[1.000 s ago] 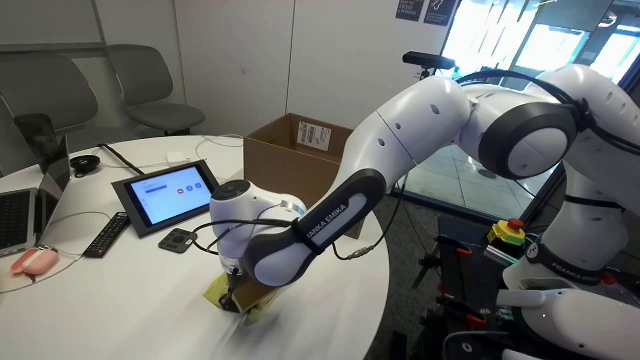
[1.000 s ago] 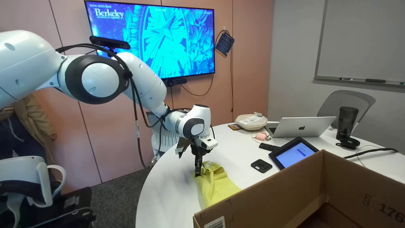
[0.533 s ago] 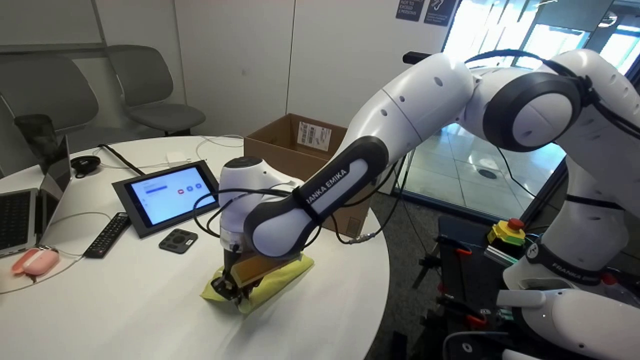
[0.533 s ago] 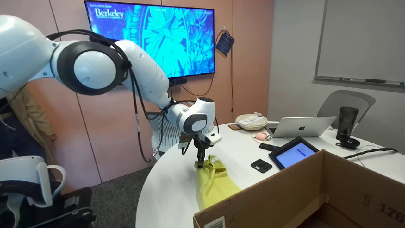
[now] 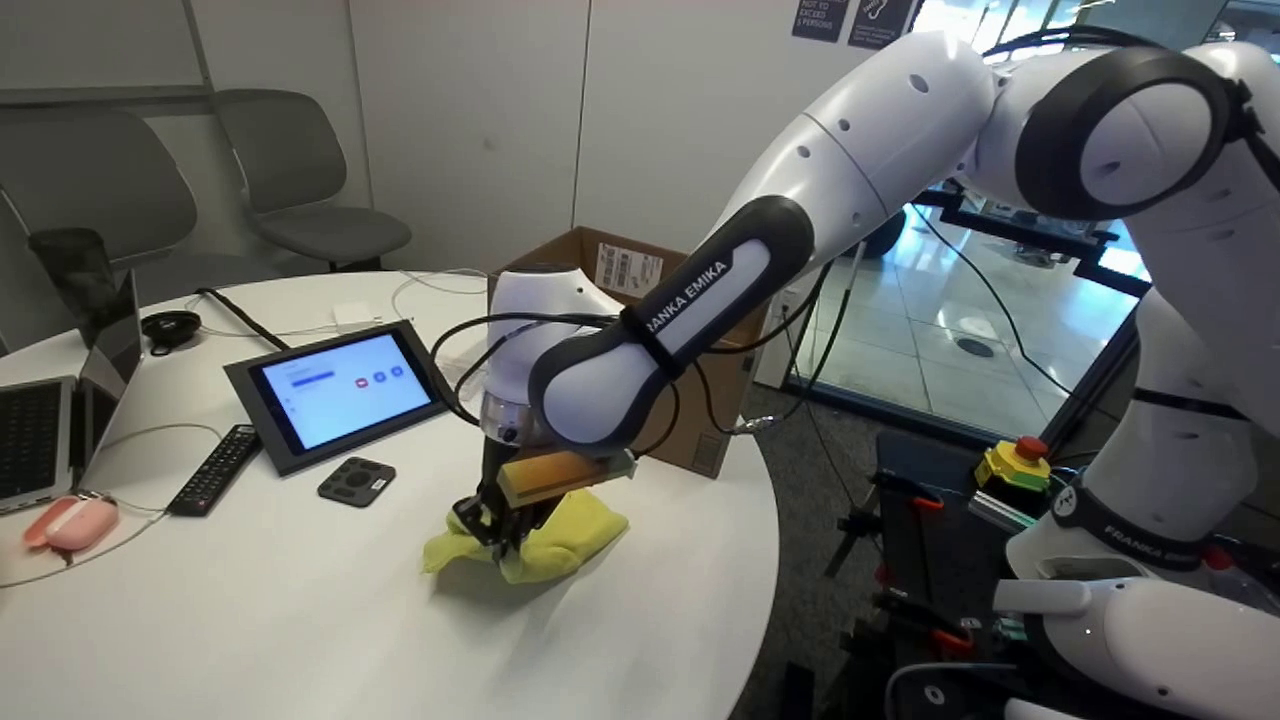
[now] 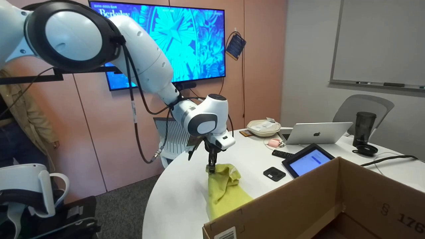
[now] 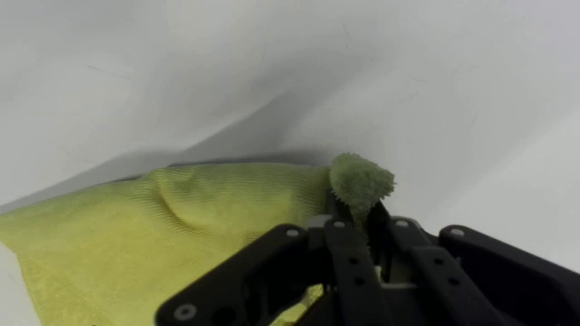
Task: Put the marker on the cloth, then fold the cloth and put it in the box
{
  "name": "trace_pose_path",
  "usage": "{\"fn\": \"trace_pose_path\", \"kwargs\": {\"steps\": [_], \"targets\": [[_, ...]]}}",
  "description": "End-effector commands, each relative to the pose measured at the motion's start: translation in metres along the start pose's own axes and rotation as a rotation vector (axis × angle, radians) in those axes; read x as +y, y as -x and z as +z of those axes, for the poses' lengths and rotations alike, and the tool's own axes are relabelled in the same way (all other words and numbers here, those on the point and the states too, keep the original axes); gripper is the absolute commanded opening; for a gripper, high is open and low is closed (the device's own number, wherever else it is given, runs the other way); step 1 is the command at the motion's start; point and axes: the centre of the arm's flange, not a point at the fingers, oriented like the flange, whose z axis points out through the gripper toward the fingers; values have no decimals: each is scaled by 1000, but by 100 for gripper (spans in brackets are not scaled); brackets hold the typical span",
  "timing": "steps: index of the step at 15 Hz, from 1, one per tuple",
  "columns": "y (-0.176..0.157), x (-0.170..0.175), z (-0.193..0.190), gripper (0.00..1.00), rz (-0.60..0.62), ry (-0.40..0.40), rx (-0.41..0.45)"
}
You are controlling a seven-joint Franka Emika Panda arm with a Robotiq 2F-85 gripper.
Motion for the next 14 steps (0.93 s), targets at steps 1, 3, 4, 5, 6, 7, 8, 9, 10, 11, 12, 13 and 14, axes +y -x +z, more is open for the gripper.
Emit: {"fn": "trace_pose_path", "kwargs": {"steps": [1,3,4,5,6,7,8,9,10,11,12,13,14], "targets": [[18,40,-27,9,58,-33,13],[18,57,-30,8,100,-41,14],[19,65,-32,7,125,-45,17],[19,74,-32,8,148,-49,17],[18,83,-35,6,176,-51,22],[16,94,-37,7,207,-56,26],[13,104,-39,7,237,-60,29],[8,116,-42,9,275,-70,33],[2,128,-43,8,317,-73,33],[-5,140,-44,9,355,-83,26],[-12,150,-42,8,393,-85,21],[-22,163,-41,8,437,-92,7],[-29,174,-39,7,480,-103,-5]]}}
